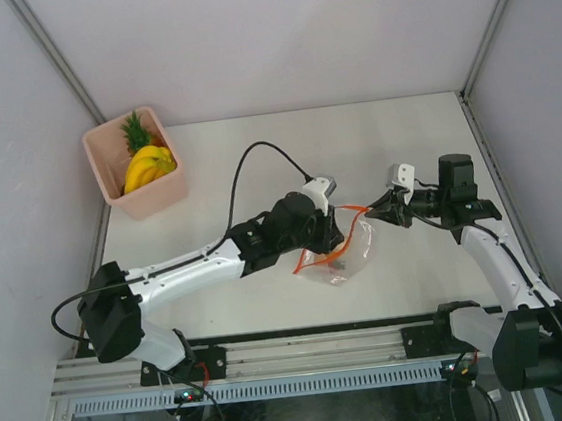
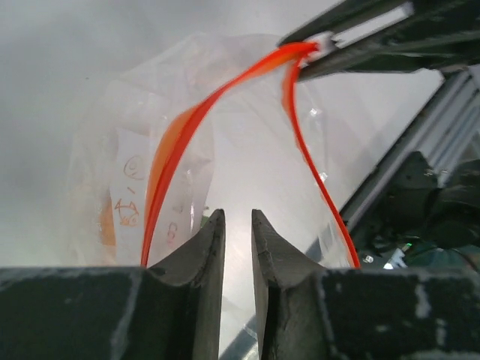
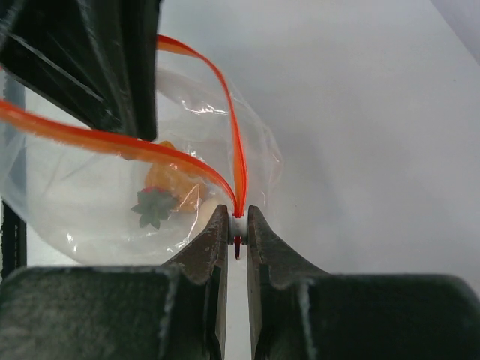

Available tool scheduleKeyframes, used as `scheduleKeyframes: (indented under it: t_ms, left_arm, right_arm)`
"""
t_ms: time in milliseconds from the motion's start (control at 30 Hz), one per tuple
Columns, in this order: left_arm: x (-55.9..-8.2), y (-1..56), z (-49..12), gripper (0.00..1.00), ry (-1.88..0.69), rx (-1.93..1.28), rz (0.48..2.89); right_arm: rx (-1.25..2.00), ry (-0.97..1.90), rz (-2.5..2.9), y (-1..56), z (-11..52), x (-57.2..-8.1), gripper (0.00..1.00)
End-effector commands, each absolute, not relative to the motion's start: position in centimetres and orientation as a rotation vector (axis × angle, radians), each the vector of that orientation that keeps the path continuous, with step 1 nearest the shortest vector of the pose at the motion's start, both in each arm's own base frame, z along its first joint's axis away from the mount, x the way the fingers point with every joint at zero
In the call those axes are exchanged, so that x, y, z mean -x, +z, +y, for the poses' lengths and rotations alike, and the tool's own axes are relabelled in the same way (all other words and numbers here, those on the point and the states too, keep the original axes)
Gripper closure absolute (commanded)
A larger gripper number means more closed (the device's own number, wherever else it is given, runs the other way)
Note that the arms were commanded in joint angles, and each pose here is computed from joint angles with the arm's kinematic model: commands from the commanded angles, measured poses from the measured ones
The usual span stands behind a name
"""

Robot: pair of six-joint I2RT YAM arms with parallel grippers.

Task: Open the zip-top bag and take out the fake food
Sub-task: Pick up the fake vegetable from the zipper food storage bag.

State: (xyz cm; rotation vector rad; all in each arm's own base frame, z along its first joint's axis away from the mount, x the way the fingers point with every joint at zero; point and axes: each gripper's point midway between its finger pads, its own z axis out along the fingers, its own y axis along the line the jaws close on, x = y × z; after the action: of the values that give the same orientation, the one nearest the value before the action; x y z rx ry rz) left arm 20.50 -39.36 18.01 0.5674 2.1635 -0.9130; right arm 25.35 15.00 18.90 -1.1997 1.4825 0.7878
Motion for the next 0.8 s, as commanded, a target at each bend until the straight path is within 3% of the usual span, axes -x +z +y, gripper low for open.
scheduleKeyframes:
  t_ms: [0,267,767]
  left_arm:
    - [-22.7,19.0,-39.3,0.75,-0.766,-0.608,2.133]
    - [-27.7,19.8,-37.1,0.7,-0.561,-0.679,2.093]
    - [-25.7,14.3,-37.1,0.52,-0.647,-0.826,2.069]
  right_arm:
    - [1.258,0.842,1.368,20.1,16.0,-23.5,1.0]
    - [1.33,0.898,1.253,20.6,17.0,-21.3,1.0]
    - [1.334,0.902,1.372,18.3,17.6,-22.6,1.0]
